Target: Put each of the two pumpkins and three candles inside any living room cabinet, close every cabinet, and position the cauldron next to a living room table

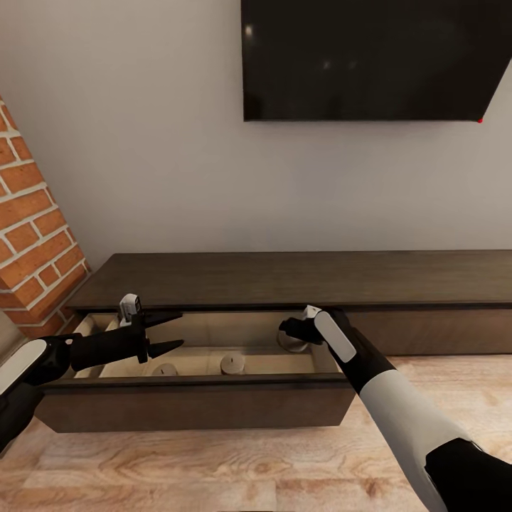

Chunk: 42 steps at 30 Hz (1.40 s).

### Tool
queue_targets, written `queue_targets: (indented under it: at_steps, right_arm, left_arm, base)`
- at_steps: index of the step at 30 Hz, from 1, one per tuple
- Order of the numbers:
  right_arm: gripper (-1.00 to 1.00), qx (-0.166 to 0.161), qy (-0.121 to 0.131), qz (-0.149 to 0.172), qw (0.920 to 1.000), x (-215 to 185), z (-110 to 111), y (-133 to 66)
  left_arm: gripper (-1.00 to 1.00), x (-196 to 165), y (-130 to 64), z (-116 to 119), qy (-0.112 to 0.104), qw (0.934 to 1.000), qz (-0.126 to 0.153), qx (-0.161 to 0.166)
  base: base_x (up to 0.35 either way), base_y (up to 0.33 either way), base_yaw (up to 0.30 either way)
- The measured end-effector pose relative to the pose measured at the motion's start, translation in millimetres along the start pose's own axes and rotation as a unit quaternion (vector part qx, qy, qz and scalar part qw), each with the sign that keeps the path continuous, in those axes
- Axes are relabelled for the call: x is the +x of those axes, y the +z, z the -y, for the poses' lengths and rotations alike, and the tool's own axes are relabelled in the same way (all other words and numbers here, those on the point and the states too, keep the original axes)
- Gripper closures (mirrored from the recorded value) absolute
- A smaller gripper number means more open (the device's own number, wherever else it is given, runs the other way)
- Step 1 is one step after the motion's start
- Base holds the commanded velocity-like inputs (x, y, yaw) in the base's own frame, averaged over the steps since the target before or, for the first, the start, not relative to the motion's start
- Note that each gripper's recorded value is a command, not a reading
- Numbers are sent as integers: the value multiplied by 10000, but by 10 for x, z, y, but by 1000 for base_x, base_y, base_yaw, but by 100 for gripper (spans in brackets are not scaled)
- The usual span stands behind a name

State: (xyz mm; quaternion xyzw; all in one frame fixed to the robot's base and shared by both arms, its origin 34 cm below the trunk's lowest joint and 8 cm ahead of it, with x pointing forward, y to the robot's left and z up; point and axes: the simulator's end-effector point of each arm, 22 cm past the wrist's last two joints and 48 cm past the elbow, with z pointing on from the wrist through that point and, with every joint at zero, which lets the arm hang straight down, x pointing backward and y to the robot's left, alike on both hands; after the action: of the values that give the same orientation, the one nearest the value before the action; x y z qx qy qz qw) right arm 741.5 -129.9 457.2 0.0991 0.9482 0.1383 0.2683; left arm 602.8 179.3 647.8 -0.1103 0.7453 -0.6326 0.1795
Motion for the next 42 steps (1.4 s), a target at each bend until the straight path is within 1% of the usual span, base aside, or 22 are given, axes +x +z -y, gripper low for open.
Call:
queue_targets:
  at_steps: [2, 4, 8, 10, 11, 12, 13, 15, 20, 22, 23, 27, 33, 36, 42]
  right_arm:
    - [100, 7, -37, -8, 10000, 14, -8, 4]
    - [100, -4, -125, -30, 9999, 55, -61, 16]
    - [100, 35, -109, -338, 9994, 355, -125, 217]
    - [100, -10, -91, -457, 9989, 478, -218, 288]
    - [100, -63, -86, -520, 9986, 547, -304, 317]
    - [100, -83, -78, -548, 9984, 582, -338, 341]
    - [100, -63, -102, -558, 9984, 602, -342, 364]
    - [100, -68, -70, -565, 9984, 630, -351, 407]
    - [100, -55, 93, -245, 9996, 493, -352, 423]
    - [100, -13, 89, -165, 9998, 463, -330, 429]
    - [100, 45, 34, -110, 9999, 440, -303, 432]
    - [100, 94, -7, -67, 9999, 424, -279, 436]
    - [100, 156, 18, -149, 9998, 513, -202, 564]
    - [100, 153, 85, -20, 9998, 454, -202, 563]
    - [100, 166, 155, 118, 9997, 394, -187, 564]
  left_arm:
    - [-100, 2, 1, -1, 0, 10000, -3, -1]
    - [-100, 1, 1, 0, 0, 10000, -1, 0]
    - [-100, -8, 24, -93, -73, 10000, -18, -37]
    - [-100, -12, 35, -136, -110, 9999, -24, -50]
    - [-100, -14, 41, -158, -129, 9999, -28, -55]
    - [-100, -16, 47, -179, -147, 9999, -31, -62]
    - [-100, -16, 53, -202, -167, 9998, -37, -70]
    - [-100, -17, 65, -248, -204, 9997, -47, -86]
    - [-100, -9, 69, -249, -209, 9997, -57, -86]
    - [-100, 2, 76, -255, -214, 9997, -72, -91]
    - [-100, 6, 78, -257, -216, 9997, -77, -93]
    - [-100, 9, 80, -259, -217, 9997, -82, -95]
    - [-100, 1, 111, -396, -327, 9993, -105, -146]
    - [-100, 2, 110, -394, -328, 9993, -105, -143]
    - [-100, 2, 110, -394, -328, 9993, -105, -143]
  base:
    - [0, 0, 0]
    - [0, 0, 0]
    - [0, 0, 0]
    - [0, 0, 0]
    - [0, 0, 0]
    - [0, 0, 0]
    - [0, 0, 0]
    - [0, 0, 0]
    - [0, 0, 0]
    - [0, 0, 0]
    - [0, 0, 0]
    - [0, 0, 0]
    - [0, 0, 0]
    - [0, 0, 0]
    - [0, 0, 0]
